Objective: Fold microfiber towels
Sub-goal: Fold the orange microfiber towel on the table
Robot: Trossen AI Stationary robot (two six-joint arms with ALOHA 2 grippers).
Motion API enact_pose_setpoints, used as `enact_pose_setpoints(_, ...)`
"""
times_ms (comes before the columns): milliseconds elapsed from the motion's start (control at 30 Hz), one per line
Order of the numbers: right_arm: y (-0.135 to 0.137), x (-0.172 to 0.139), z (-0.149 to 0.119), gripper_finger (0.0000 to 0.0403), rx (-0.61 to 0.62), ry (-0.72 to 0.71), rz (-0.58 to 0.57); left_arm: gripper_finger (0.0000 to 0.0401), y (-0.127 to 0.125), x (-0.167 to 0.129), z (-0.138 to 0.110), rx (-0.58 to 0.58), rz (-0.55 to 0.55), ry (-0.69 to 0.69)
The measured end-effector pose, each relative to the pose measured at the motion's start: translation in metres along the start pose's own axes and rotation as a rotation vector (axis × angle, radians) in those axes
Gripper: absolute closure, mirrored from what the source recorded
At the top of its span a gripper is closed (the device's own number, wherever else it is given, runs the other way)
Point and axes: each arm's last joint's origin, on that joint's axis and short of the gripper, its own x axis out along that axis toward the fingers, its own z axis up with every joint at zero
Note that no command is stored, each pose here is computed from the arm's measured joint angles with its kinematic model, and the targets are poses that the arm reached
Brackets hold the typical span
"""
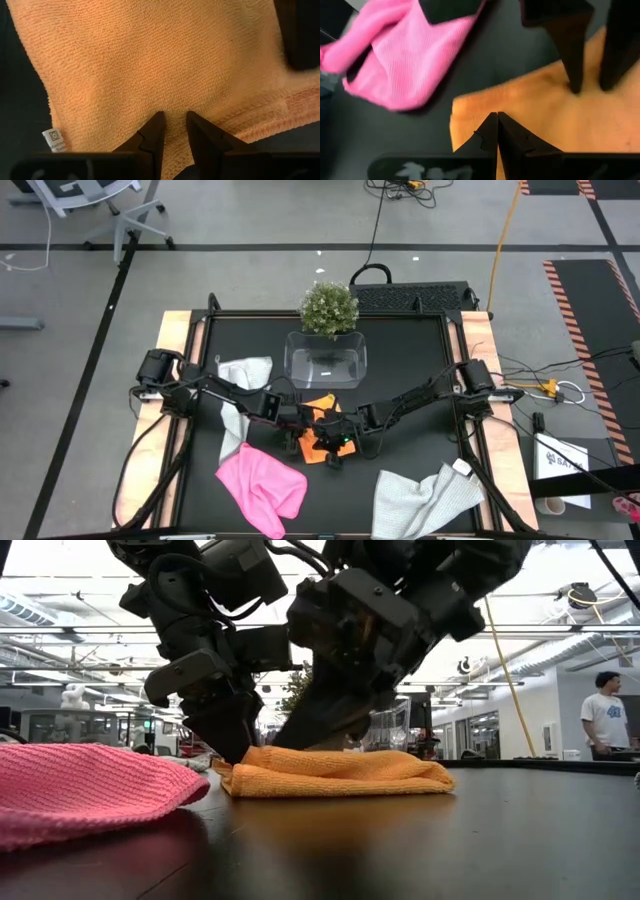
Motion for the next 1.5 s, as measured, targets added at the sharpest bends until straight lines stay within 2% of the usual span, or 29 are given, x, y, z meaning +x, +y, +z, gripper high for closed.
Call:
enact_pose_setpoints(233,0.0,0.014,-0.007,0.0403,0.008,-0.027,0.025,0.0314,0.001,0.0,-0.001,-0.01,0.008,0.004)
enact_pose_setpoints(700,0.013,0.015,-0.038,0.0403,0.127,0.026,0.094,0.0314,0.001,0.0,0.001,-0.017,0.022,-0.006)
enact_pose_setpoints(833,0.019,0.01,-0.032,0.0403,0.139,-0.028,0.146,0.0314,0.001,0.0,0.0,-0.02,0.024,-0.003)
enact_pose_setpoints(967,0.024,-0.01,-0.009,0.0403,0.121,-0.114,0.185,0.0314,0.001,0.0,0.0,-0.021,0.025,-0.001)
enact_pose_setpoints(1167,0.02,-0.035,0.004,0.0403,0.071,-0.107,0.085,0.0314,0.003,0.0,0.0,-0.033,0.027,-0.002)
enact_pose_setpoints(1500,0.016,-0.038,-0.021,0.0403,0.071,0.117,-0.069,0.0314,0.009,0.0,0.001,-0.048,0.036,0.0)
